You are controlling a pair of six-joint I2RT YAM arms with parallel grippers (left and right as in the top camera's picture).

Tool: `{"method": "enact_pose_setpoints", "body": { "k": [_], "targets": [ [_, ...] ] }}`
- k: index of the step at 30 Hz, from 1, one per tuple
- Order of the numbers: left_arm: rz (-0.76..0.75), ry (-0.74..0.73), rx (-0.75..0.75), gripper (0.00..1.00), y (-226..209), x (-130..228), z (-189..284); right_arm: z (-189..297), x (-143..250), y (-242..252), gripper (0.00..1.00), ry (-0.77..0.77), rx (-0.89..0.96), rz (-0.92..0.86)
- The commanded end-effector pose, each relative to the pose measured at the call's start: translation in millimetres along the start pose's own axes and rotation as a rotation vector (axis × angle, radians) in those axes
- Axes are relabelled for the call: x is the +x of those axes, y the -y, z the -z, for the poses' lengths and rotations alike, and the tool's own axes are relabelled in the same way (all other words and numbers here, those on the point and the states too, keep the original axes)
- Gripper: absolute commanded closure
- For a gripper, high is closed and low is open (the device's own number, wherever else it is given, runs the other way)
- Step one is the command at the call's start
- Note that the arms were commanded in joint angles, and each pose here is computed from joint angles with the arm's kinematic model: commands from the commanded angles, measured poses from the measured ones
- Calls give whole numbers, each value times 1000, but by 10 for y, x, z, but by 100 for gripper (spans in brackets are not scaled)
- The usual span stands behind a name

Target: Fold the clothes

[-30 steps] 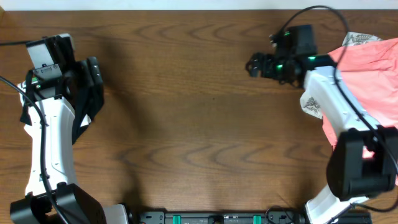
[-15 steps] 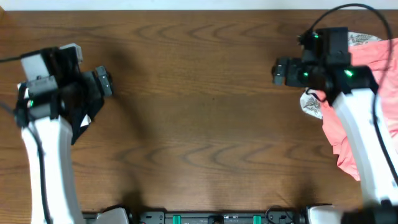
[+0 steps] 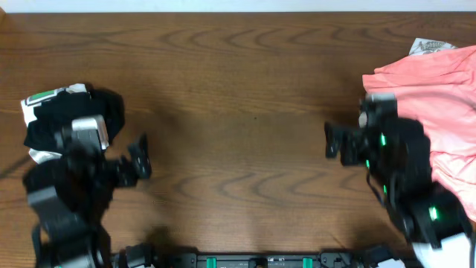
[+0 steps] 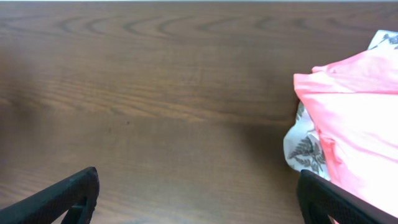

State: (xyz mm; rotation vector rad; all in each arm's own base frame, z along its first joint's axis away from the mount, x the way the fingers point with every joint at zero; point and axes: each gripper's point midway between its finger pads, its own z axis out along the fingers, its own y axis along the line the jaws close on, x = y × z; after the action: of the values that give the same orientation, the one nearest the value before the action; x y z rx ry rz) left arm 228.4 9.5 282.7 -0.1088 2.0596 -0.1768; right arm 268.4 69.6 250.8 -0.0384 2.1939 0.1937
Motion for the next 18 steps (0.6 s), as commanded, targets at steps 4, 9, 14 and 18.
{"method": "enact_pose_setpoints", "body": {
  "k": [4, 9, 14, 18],
  "targets": [
    [-32, 42, 11, 2, 58, 102, 110, 172, 188, 147, 1, 72, 41, -20],
    [-31, 38, 11, 2, 56, 109, 104, 163, 407, 200, 1, -12, 63, -8],
    [-31, 38, 11, 2, 56, 109, 104, 174, 624, 254, 1, -101, 85, 6],
    [-31, 38, 11, 2, 56, 109, 104, 193, 748, 287, 1, -152, 98, 14]
  ]
}}
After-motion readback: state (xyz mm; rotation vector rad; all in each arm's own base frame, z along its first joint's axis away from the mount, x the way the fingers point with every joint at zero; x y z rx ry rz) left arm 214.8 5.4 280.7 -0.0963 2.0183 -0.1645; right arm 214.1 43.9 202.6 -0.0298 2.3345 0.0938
